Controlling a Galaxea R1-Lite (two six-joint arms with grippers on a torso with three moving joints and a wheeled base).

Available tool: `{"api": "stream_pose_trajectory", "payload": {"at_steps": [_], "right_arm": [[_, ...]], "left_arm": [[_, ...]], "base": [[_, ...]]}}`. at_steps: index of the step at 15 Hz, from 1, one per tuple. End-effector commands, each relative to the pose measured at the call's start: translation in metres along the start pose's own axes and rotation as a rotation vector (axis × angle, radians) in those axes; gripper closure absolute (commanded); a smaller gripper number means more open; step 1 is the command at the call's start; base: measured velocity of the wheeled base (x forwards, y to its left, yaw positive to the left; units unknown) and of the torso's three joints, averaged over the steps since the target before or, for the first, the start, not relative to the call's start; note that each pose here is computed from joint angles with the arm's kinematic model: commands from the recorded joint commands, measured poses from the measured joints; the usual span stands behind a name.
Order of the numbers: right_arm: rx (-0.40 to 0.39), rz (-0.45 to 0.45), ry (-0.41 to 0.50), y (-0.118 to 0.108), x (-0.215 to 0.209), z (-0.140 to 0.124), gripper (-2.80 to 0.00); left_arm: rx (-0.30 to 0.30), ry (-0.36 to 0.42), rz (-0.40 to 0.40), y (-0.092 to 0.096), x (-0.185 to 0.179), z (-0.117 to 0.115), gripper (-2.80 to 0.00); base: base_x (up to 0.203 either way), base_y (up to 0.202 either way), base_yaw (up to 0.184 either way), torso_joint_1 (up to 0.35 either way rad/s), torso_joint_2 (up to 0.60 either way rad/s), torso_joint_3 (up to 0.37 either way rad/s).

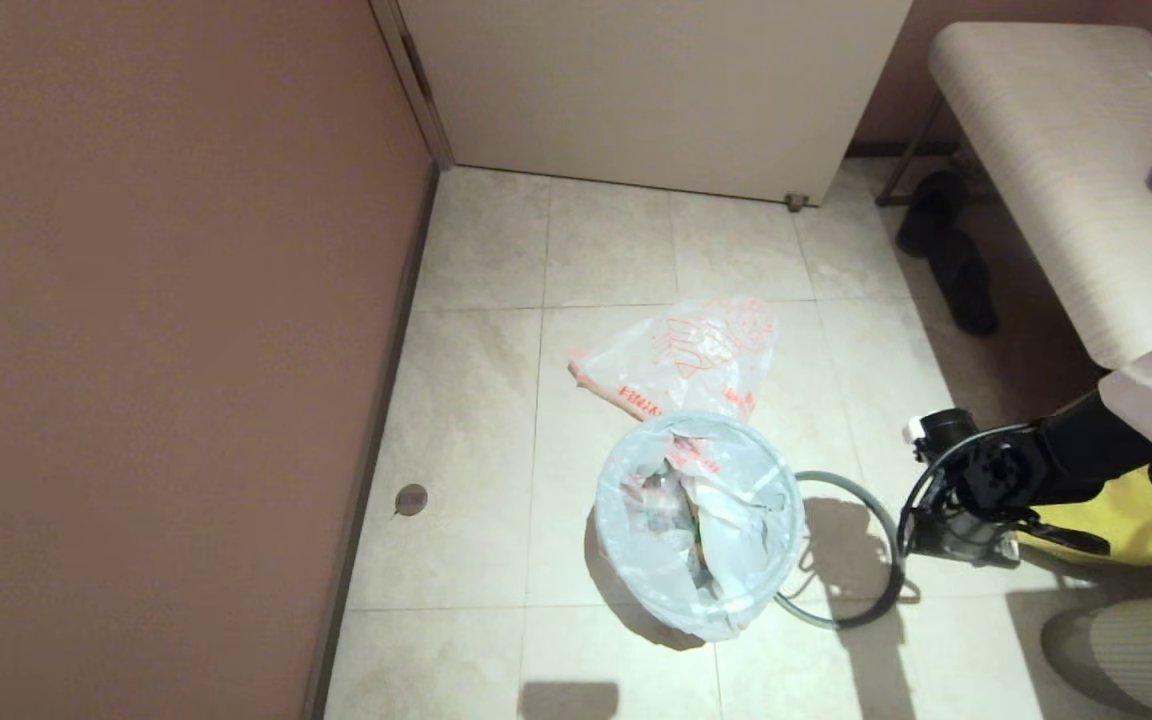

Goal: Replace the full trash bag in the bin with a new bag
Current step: Place the trash can ring on the floor, then place the trash bag on the floor

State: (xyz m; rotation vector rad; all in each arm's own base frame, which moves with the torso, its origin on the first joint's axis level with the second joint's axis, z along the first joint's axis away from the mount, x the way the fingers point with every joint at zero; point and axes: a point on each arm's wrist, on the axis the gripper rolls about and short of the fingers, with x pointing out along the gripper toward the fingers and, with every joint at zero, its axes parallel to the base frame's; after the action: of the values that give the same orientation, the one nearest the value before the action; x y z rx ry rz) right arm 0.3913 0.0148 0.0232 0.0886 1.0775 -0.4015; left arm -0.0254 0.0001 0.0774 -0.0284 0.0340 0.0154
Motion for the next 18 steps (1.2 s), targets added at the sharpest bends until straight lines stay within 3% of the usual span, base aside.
{"api": "stream_pose_trajectory", "payload": {"at_steps": [1,5,7,15,17,18], "right_arm": [[-0.049,0.058,-0.083,0.019,-0.055,-0.008,0.00],[-0.114,0.078,-0.117,0.045,-0.098,-0.029,0.00],[-0.076,0.095,-0.115,0.051,-0.106,-0.034,0.00],[-0.034,0.178,-0.035,0.036,-0.098,-0.040,0.00],[-0.006,0.278,-0.057,0.039,-0.084,-0.032,0.00],[-0.032,0.303,-0.070,0.040,-0.076,-0.029,0.00]], "left_arm": [[-0.001,0.001,0.000,0.000,0.000,0.000,0.00],[-0.001,0.001,0.000,0.000,0.000,0.000,0.00],[-0.001,0.001,0.000,0.000,0.000,0.000,0.00],[-0.001,0.001,0.000,0.000,0.000,0.000,0.00],[-0.001,0.001,0.002,0.000,0.000,0.000,0.00],[-0.001,0.001,0.002,0.000,0.000,0.000,0.00]], "base": [[0.000,0.000,0.000,0.000,0.00,0.000],[0.000,0.000,0.000,0.000,0.00,0.000],[0.000,0.000,0.000,0.000,0.00,0.000],[0.000,0.000,0.000,0.000,0.00,0.000],[0.000,0.000,0.000,0.000,0.00,0.000],[0.000,0.000,0.000,0.000,0.00,0.000]]}}
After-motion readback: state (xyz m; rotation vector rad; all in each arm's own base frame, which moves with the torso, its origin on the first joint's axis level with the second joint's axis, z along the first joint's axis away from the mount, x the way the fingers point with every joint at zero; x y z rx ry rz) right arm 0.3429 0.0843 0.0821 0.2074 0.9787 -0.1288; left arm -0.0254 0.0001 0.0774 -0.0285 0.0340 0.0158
